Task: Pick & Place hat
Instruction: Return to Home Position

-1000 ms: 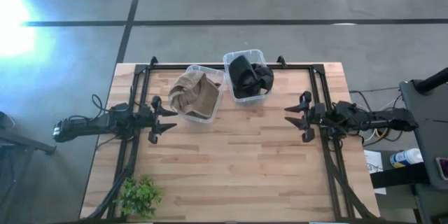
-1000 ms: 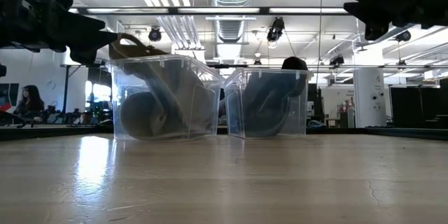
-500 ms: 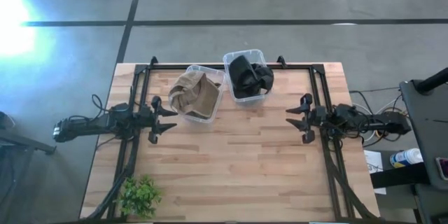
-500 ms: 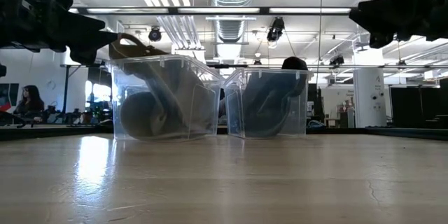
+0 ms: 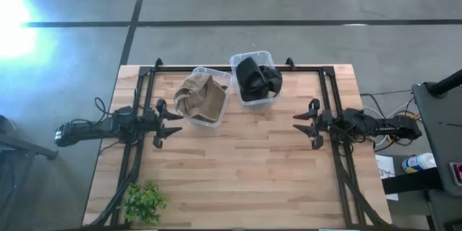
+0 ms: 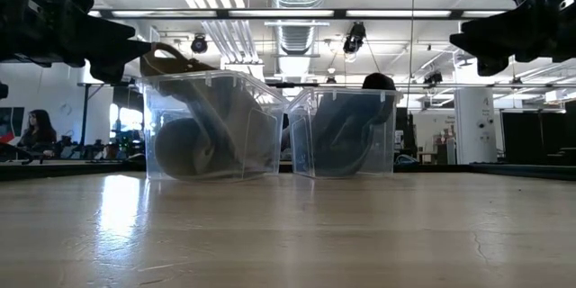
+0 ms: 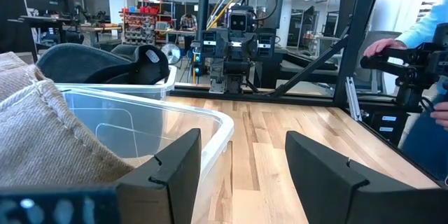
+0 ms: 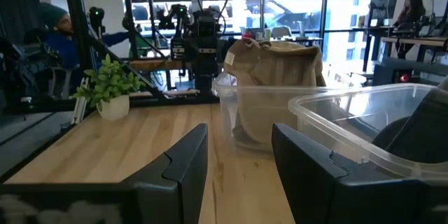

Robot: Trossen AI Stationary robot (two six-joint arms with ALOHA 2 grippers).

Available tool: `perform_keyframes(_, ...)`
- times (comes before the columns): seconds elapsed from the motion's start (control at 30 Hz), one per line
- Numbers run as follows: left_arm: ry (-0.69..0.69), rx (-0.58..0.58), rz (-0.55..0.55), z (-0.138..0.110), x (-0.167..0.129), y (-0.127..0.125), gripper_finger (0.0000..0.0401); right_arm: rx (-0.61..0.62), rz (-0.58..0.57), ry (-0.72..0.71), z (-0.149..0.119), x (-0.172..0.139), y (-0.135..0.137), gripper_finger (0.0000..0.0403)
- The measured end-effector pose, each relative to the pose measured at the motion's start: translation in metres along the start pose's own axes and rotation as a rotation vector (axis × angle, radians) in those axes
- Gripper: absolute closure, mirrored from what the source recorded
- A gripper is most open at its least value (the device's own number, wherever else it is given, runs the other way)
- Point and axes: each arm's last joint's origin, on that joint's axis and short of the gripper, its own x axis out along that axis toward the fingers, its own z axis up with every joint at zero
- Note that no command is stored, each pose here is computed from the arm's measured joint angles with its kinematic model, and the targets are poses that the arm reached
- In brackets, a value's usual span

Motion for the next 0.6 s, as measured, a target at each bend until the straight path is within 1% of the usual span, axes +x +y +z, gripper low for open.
perform_keyframes(0.6,0.000,0.000,0.000,0.0000,0.0000,0.0000,0.0199,-0.012,-0.002,0.028,-0.0024,0.0014,0.0000,0.0248)
